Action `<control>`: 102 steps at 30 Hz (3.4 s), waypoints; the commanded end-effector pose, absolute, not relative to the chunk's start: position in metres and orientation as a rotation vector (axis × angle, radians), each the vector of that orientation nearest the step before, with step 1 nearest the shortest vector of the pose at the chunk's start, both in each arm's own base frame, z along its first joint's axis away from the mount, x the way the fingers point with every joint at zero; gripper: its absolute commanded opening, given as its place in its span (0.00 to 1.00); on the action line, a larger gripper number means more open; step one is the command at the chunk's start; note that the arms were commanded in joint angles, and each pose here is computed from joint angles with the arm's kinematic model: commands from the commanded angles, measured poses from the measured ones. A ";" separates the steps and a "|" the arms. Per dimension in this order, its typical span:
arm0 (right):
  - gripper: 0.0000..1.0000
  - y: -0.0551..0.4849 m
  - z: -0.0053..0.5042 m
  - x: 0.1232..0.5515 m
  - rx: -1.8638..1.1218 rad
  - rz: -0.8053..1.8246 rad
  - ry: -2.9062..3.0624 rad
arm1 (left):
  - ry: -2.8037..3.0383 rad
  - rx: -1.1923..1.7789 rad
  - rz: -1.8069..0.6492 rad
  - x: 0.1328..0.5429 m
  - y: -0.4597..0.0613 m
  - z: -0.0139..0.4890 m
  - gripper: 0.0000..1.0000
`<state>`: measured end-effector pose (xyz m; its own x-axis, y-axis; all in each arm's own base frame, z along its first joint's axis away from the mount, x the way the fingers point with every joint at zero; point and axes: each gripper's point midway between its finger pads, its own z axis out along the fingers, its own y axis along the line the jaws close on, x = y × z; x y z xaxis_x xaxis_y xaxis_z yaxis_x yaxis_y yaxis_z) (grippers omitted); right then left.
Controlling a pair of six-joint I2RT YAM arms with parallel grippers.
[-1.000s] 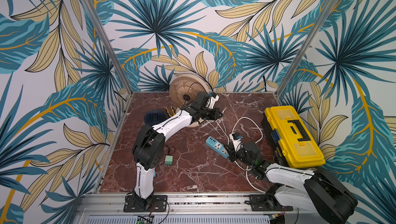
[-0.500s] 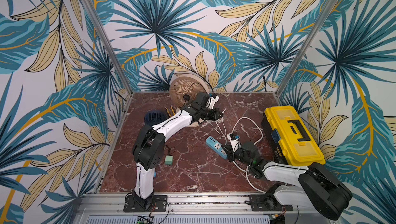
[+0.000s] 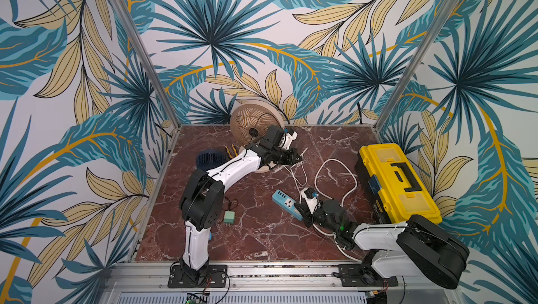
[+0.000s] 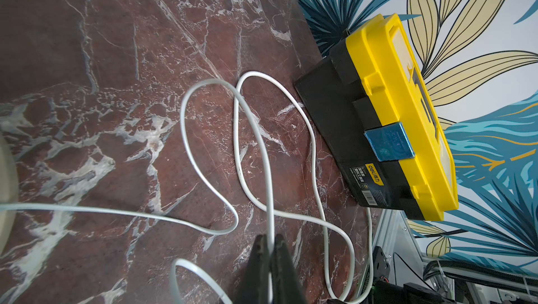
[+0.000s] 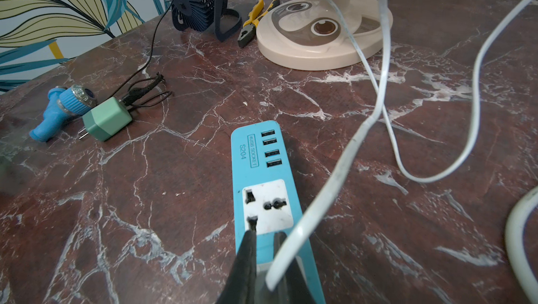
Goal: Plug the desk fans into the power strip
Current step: Insert the plug into the socket, then pick up the plug from the center of the board.
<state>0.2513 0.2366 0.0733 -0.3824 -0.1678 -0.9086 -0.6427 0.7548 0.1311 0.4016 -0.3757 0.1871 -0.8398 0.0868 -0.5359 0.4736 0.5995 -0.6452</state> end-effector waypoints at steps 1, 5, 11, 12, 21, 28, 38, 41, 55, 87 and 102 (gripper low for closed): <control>0.00 0.226 0.026 0.229 -0.713 0.491 2.072 | 2.371 0.454 -1.138 0.404 -0.373 0.186 0.04; 0.00 0.231 0.018 0.222 -0.749 0.458 2.066 | 2.376 0.449 -1.136 0.405 -0.371 0.186 0.17; 0.00 0.231 0.004 0.218 -0.752 0.445 2.084 | 2.379 0.445 -1.128 0.407 -0.366 0.190 0.43; 0.00 0.231 0.003 0.218 -0.751 0.443 2.085 | 2.378 0.445 -1.127 0.407 -0.365 0.190 0.46; 0.19 0.231 0.003 0.220 -0.746 0.430 2.095 | 2.374 0.440 -1.112 0.403 -0.354 0.204 0.66; 0.29 0.234 0.013 0.220 -0.754 0.439 2.096 | 2.368 0.425 -1.088 0.391 -0.337 0.220 0.70; 0.36 0.241 0.038 0.222 -0.748 0.479 2.069 | 2.335 0.372 -1.055 0.363 -0.302 0.239 0.78; 0.43 0.242 0.055 0.222 -0.729 0.497 2.057 | 2.316 0.346 -1.034 0.353 -0.288 0.248 0.83; 0.99 0.213 0.121 0.189 -0.571 0.658 2.085 | 2.264 0.161 -0.819 0.275 -0.190 0.266 1.00; 1.00 0.227 0.224 0.205 -0.434 0.727 2.116 | 2.533 -0.356 -0.196 0.228 -0.076 0.119 1.00; 0.99 0.245 0.178 0.205 -0.523 0.705 2.375 | 2.776 -0.208 -0.191 0.219 -0.096 0.059 0.78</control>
<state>0.2079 0.2424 0.1776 -0.7161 -0.1839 -0.6733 -0.5158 0.7893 0.3330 0.2215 -0.0863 0.0698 -0.9164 -0.1872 -0.3537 -0.1590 0.9814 -0.1076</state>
